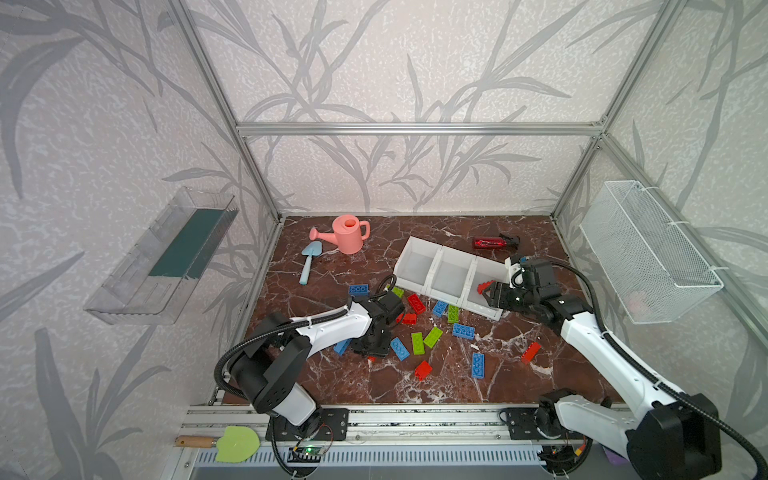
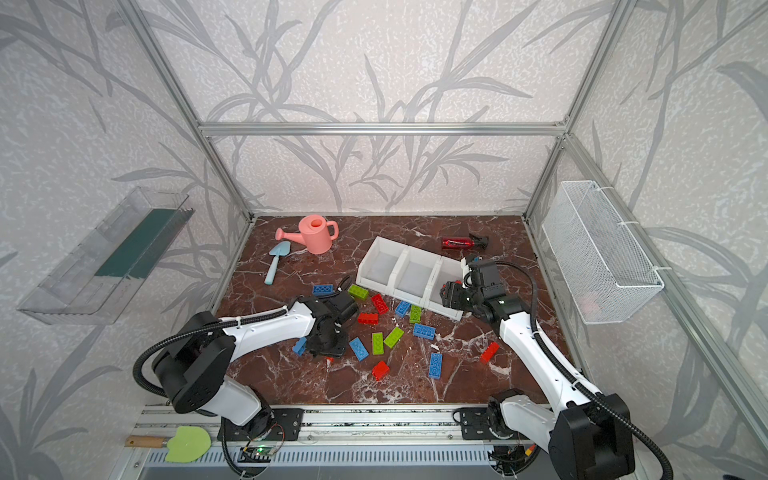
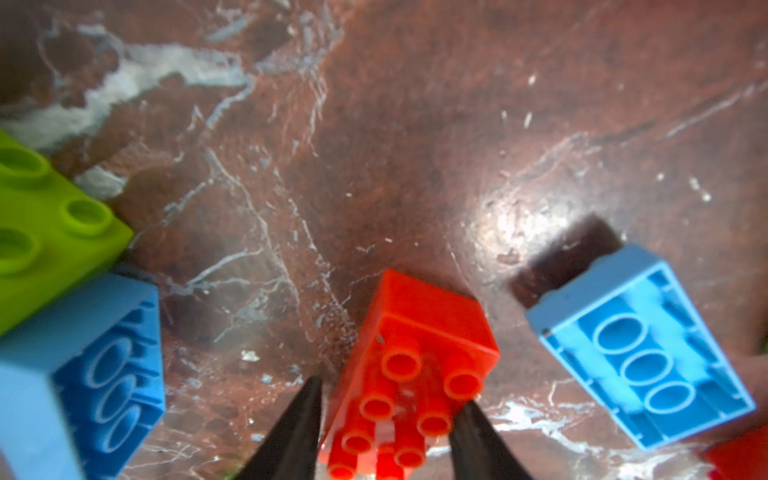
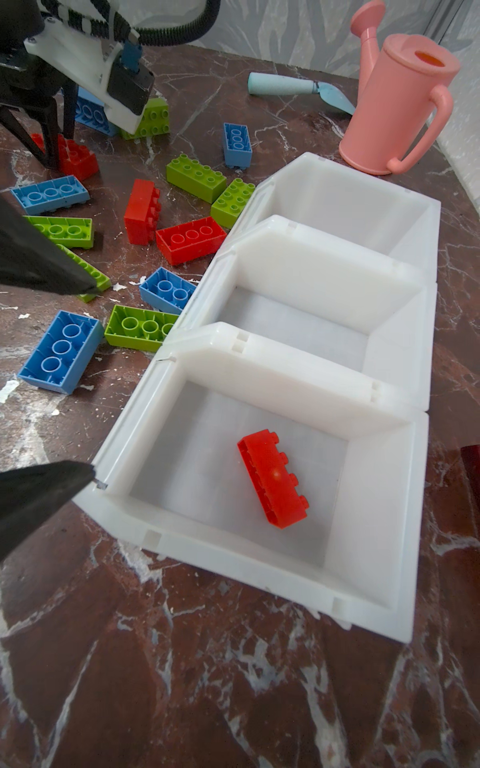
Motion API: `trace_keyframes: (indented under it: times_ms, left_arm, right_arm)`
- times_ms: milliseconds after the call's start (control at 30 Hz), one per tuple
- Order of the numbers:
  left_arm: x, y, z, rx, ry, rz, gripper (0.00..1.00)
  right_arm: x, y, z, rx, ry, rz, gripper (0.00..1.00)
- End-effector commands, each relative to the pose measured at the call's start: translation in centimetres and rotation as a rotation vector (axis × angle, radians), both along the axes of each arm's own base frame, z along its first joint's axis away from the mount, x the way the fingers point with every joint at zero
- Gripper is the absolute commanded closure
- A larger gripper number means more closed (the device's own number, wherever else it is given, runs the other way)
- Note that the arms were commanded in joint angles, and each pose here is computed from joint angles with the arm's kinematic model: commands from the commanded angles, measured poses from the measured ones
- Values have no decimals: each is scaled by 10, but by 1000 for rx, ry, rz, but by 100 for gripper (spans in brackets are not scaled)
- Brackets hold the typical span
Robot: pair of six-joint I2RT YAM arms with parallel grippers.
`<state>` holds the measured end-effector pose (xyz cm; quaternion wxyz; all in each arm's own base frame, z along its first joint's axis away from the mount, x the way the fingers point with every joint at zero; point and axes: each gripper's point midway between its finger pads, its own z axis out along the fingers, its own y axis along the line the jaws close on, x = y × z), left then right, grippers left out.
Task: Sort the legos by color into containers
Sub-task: 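Grasp a red brick with the left gripper and lift it, then carry the red brick over the bin and drop it with the left gripper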
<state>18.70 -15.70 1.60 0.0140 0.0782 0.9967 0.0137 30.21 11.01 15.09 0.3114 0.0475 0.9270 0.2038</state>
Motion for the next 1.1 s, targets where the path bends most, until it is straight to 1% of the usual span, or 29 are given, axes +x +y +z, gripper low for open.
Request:
trace_keyframes:
  times_ms: [0, 133, 267, 467, 600, 833, 1000, 1067]
  left_arm:
    - [1, -2, -2, 6, 0, -4, 61]
    - [3, -4, -1, -1, -5, -5, 68]
    - [7, -7, 11, -18, -33, -8, 71]
    - [24, -15, 55, -53, -119, -47, 71]
    - [41, -27, 91, -85, -180, -87, 71]
    - [87, -77, 145, -195, -282, -158, 71]
    - [125, -122, 170, -282, -333, -201, 71]
    - [140, -141, 179, -318, -353, -215, 71]
  right_arm:
    - [0, 1, 3, 6, -22, 14, 35]
    - [-2, 0, 4, 7, -25, 13, 35]
    - [-6, -1, 5, 6, -28, 11, 35]
    - [-15, -3, 2, 20, -30, 5, 35]
    - [-24, -3, -4, 33, -31, 5, 35]
    - [-41, -8, -8, 57, -39, -23, 32]
    - [-52, -17, -16, 66, -25, -84, 30]
    - [-57, -17, -18, 83, -29, -84, 30]
